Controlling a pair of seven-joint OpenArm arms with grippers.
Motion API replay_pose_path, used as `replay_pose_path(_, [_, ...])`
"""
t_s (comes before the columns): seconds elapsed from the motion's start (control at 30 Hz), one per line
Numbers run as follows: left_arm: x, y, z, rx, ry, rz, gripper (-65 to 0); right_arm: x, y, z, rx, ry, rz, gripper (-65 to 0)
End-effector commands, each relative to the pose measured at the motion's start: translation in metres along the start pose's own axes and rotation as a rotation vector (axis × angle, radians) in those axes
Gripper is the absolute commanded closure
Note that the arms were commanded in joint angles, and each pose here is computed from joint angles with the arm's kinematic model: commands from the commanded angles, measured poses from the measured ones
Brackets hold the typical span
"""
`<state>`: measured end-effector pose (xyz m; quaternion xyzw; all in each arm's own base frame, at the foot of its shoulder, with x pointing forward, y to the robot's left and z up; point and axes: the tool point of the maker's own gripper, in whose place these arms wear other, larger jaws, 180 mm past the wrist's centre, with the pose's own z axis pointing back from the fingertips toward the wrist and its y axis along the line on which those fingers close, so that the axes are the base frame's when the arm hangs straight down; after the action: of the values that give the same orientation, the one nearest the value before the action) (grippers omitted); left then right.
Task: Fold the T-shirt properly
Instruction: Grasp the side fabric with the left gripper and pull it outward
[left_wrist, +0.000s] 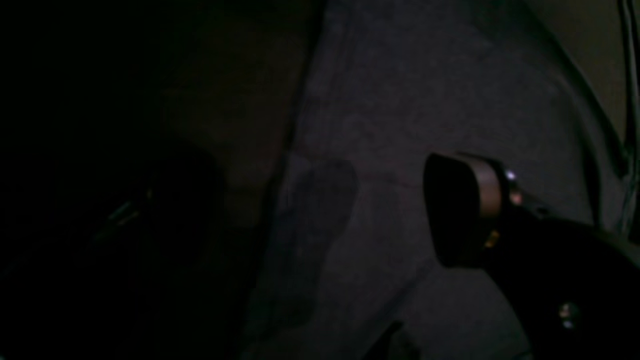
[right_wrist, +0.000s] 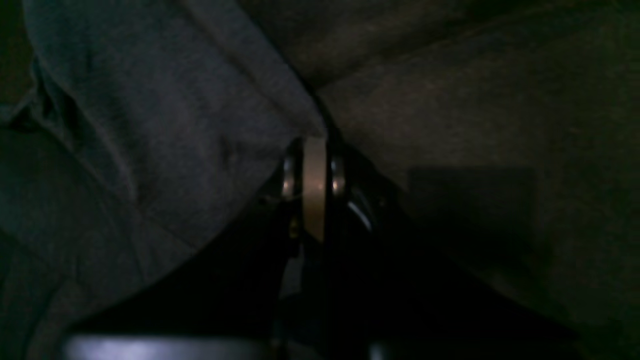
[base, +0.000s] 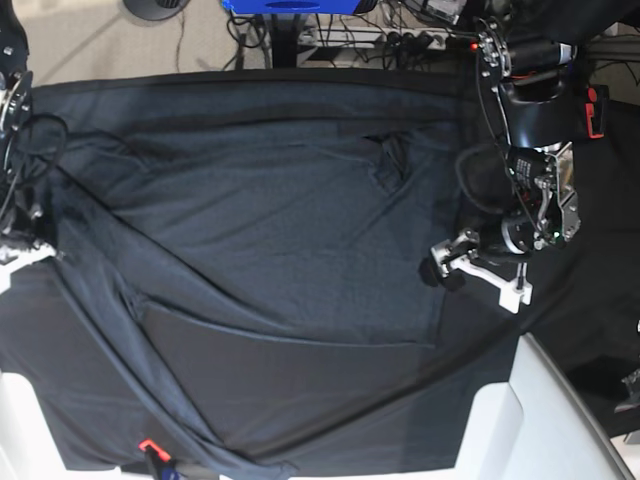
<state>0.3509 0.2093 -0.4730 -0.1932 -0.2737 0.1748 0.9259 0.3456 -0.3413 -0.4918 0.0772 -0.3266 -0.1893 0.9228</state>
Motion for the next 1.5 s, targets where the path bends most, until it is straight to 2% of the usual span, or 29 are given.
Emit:
replay_pose_path(0.0, [-0.016,0.002,-0.001,0.012,0.067,0.000,-65.0,0.027,-0.002,0.005,0.002,-0.062,0.007,-0.3])
replay_pose_path(0.5, [-0.035,0.000,-0.006,0.008,0.100,0.011,-64.7,0.028,-0.002,0.005,0.002,-0.063,0.007,-0.3])
replay_pose_path(0.67, [-0.036,-0.002,-0.007,0.004,0.101,0.015,-44.3,0.028,-0.002,0.005,0.002,-0.063,0.007,-0.3])
replay_pose_path(0.8, [-0.049,0.008,-0.012,0.017,0.141,0.056,-33.9,0.028,-0.002,0.005,0.002,-0.063,0.007,-0.3])
replay_pose_path(0.93, [-0.050,0.020,-0.014,0.041,0.102,0.068,-20.7,0.028,-0.003,0.005,0.001,-0.064,0.008,-0.3])
replay_pose_path(1.03, [-0.053,0.023,-0.015,0.046,0.101,0.080,-0.5,0.027,-0.003,0.005,0.000,-0.063,0.006,-0.3])
replay_pose_path(1.23, [-0.051,0.023,-0.014,0.045,0.096,0.073,0.0,0.027,-0.003,0.005,0.000,-0.063,0.006,-0.2])
replay_pose_path(1.47, [-0.048,0.021,0.013,0.050,0.065,-0.018,0.0,0.027,-0.003,0.005,0.000,-0.063,0.006,-0.2])
